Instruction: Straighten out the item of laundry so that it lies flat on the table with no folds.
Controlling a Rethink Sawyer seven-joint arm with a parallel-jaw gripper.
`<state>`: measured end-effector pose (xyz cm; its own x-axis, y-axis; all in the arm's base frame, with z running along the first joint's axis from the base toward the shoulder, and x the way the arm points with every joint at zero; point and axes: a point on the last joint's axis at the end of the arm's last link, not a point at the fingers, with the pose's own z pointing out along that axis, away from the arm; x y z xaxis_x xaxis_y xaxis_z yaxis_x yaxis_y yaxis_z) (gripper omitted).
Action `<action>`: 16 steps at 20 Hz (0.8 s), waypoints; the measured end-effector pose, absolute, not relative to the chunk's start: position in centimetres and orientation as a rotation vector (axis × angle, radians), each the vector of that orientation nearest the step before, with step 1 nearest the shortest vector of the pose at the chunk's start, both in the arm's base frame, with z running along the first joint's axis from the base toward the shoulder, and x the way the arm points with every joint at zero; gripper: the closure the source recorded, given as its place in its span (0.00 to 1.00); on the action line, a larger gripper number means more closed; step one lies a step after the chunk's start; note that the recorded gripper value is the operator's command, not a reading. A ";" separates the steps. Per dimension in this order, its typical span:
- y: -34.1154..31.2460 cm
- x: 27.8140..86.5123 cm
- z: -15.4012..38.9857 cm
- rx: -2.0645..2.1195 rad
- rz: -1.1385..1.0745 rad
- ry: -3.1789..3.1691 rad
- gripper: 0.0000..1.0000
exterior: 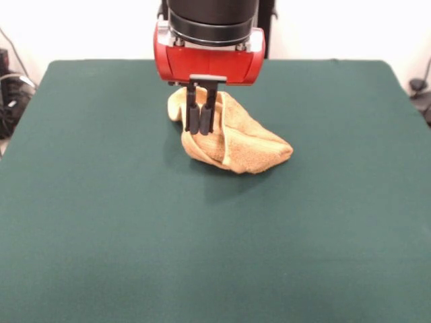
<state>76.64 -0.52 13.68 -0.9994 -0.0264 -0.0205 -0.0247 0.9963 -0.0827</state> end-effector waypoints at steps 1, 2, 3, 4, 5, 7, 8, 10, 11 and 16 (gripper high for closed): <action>-0.5 76.6 13.7 -0.040 -0.129 3.117 1.00; -0.5 76.6 13.7 -0.040 -0.129 3.117 0.00; -0.5 76.6 13.7 -0.040 -0.129 3.117 0.00; -0.5 76.6 13.7 -0.040 -0.129 3.117 0.00; -0.5 76.6 13.7 -0.040 -0.129 3.117 0.00; -0.5 76.6 13.7 -0.040 -0.129 3.118 0.00; -0.5 76.6 13.6 -0.040 -0.128 3.118 0.00; -0.5 76.5 13.6 -0.040 -0.128 3.120 0.00; -0.5 76.5 13.6 -0.040 -0.128 3.121 0.00; -0.5 76.5 13.5 -0.040 -0.128 3.121 0.00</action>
